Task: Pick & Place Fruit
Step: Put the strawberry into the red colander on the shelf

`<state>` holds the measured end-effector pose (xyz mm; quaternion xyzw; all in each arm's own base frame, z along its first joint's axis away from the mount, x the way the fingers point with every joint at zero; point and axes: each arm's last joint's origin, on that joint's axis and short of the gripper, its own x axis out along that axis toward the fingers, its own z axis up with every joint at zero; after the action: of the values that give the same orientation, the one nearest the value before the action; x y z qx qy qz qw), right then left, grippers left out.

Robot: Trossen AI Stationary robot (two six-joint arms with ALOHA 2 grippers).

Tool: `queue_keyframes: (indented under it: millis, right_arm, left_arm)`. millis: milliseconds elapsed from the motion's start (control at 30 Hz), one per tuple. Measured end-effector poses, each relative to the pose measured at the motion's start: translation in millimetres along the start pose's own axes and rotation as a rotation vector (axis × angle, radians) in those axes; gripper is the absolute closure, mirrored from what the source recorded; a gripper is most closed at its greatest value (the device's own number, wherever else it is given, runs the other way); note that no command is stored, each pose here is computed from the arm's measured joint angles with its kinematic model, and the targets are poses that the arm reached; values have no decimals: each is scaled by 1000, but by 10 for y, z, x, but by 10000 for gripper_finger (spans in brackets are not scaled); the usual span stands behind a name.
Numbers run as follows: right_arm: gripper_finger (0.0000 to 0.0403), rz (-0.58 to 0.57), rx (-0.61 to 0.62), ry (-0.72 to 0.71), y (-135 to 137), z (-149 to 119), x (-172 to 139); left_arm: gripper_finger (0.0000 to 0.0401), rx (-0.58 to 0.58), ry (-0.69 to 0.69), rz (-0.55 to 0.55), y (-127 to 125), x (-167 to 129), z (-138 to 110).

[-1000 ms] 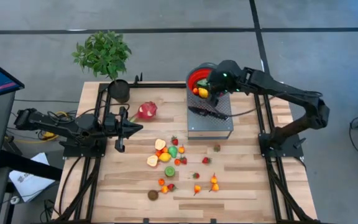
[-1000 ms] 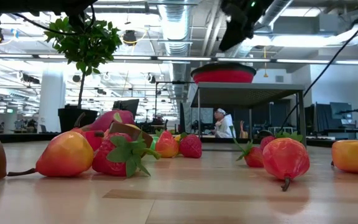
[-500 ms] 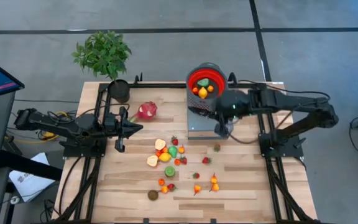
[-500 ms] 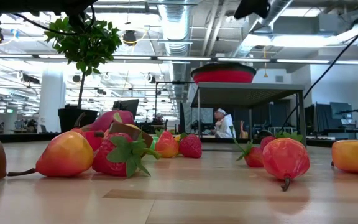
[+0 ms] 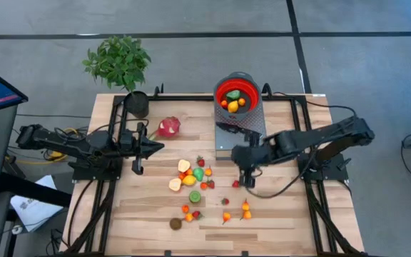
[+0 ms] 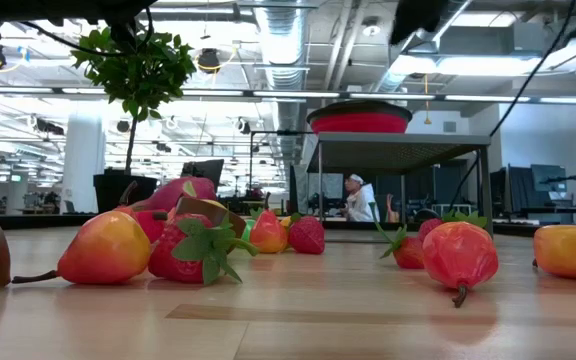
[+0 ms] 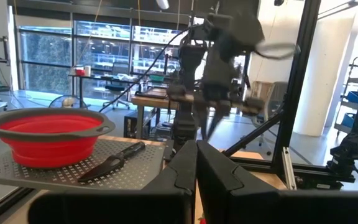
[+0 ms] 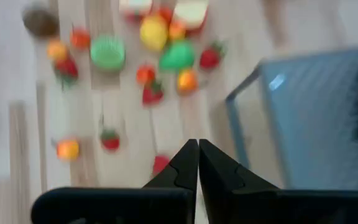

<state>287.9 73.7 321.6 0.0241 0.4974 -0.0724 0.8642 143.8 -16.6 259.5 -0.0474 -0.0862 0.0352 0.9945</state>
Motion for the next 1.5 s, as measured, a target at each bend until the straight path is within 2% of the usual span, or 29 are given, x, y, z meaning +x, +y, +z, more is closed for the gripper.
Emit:
queue_keyframes:
  millis: [167, 467, 633, 733, 933, 1133, 1333, 1500]
  right_arm:
    - [401, -24, -9, 172, 182, -129, 226]
    - [401, -85, -83, 367, 345, -291, 473]
    - [402, -82, -16, 409, 352, -309, 517]
    - [402, -45, -23, 338, 419, -280, 479]
    - [402, 117, -98, 52, 590, -336, 340]
    - [403, 191, -55, -129, 491, -516, 255]
    - [403, 252, -31, -255, 391, -748, 357]
    - [403, 258, -14, -270, 325, -889, 445]
  left_arm:
    - [398, 0, -1, 0, 0, 0, 1]
    - [398, 0, 0, 0, 0, 0, 0]
    - [398, 0, 0, 0, 0, 0, 0]
    - [398, 0, 0, 0, 0, 0, 0]
    - [398, 2, -1, 0, 0, 0, 1]
    - [398, 2, 1, 0, 0, 0, -1]
    - [398, 2, 0, 0, 0, 0, 0]
    - [398, 2, 1, 0, 0, 0, -1]
